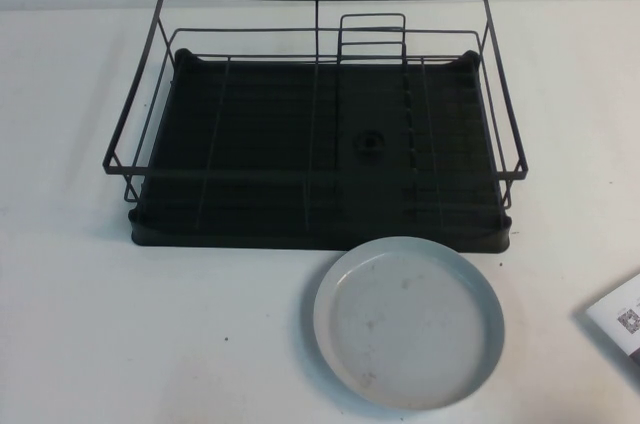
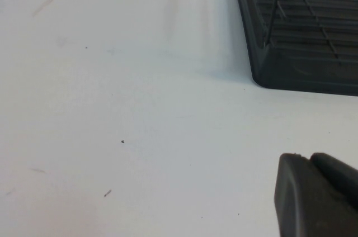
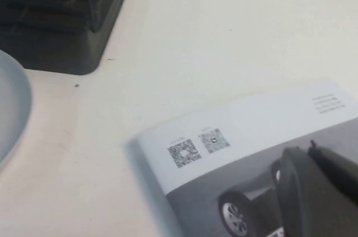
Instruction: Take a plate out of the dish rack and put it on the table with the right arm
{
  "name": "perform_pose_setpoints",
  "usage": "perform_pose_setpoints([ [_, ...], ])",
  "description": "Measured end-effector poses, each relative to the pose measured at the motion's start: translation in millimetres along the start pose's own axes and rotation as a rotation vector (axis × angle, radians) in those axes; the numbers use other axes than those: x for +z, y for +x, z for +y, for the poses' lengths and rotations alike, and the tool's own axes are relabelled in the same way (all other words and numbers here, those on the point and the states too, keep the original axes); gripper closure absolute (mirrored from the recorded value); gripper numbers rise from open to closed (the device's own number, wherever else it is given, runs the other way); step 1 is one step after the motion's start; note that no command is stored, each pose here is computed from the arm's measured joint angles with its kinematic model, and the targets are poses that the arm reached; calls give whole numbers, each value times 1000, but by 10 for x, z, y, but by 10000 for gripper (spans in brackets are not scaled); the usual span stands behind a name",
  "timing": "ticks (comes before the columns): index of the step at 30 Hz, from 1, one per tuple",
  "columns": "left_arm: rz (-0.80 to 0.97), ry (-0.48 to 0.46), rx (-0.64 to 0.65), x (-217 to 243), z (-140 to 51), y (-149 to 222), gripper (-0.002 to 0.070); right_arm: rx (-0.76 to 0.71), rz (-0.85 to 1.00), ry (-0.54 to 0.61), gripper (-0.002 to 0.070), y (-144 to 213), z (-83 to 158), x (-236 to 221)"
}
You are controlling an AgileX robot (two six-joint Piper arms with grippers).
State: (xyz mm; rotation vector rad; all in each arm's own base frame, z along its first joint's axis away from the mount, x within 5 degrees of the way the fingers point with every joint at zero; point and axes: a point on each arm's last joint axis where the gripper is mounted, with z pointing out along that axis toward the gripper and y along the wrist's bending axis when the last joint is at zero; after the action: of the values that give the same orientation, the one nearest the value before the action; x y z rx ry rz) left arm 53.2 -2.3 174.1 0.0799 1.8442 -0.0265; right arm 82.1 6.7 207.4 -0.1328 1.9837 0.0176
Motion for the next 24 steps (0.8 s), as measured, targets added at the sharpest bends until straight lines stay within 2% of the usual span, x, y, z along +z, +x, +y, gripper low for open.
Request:
perform_pose_setpoints([
  [4, 0, 0, 0, 0, 0, 0, 679, 3, -89, 41, 694, 265, -11, 2],
  [10, 0, 0, 0, 0, 0, 0, 679, -2, -208, 50, 694, 314, 0, -100],
  [17, 0, 0, 0, 0, 0, 0, 679, 0, -130, 27, 694, 441, 28, -120],
  [24, 0, 0, 0, 0, 0, 0, 679, 1, -128, 26, 694, 443, 29, -120],
])
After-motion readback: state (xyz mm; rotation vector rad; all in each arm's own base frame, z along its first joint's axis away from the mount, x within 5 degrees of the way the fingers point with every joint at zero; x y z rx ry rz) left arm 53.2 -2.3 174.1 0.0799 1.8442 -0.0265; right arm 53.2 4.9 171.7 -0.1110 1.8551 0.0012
